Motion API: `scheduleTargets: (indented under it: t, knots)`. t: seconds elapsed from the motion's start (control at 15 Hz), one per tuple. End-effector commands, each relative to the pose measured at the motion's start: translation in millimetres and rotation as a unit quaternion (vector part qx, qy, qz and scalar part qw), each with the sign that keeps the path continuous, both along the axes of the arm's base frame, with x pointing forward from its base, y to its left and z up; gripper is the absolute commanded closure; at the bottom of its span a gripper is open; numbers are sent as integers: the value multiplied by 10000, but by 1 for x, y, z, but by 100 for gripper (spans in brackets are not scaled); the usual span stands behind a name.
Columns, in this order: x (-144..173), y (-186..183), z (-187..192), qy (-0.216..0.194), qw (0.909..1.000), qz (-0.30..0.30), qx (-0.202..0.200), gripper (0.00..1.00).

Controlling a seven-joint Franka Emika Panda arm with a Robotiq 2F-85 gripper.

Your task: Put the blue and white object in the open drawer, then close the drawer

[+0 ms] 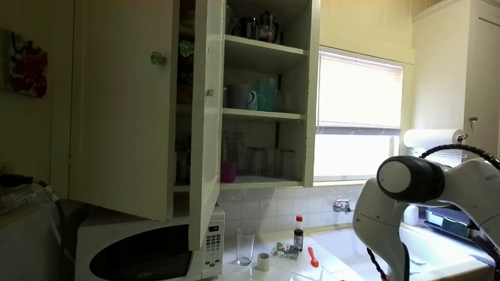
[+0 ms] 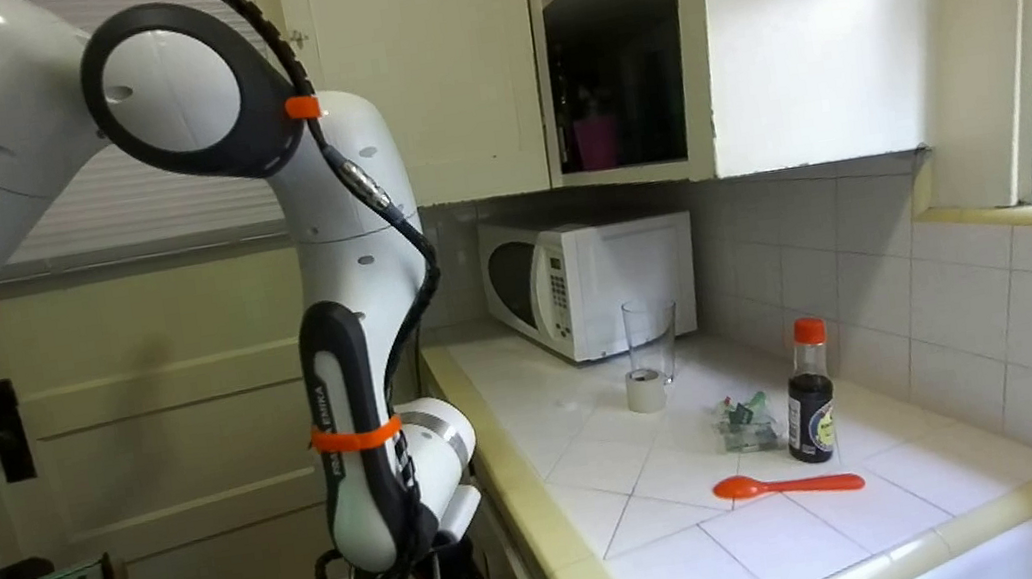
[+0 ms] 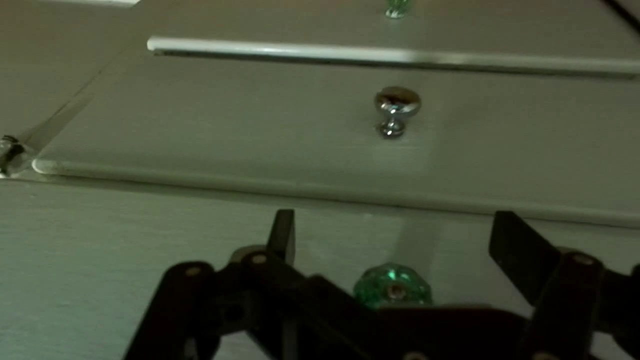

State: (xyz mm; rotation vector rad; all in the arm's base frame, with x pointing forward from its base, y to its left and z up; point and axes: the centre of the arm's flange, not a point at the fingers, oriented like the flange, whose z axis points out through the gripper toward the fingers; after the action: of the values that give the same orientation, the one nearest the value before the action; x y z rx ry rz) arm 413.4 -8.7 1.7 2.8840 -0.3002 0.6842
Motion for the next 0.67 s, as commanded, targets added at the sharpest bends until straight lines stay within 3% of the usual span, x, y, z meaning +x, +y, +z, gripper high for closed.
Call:
scheduleTargets:
  t: [0.0,0.33,0.6]
  knots:
    - [-45,-5,76,395,9960,526,611,0]
    - [-86,-8,166,1151,9791,954,1377,0]
    - [-109,-31,225,1357,9746,962,1499,0]
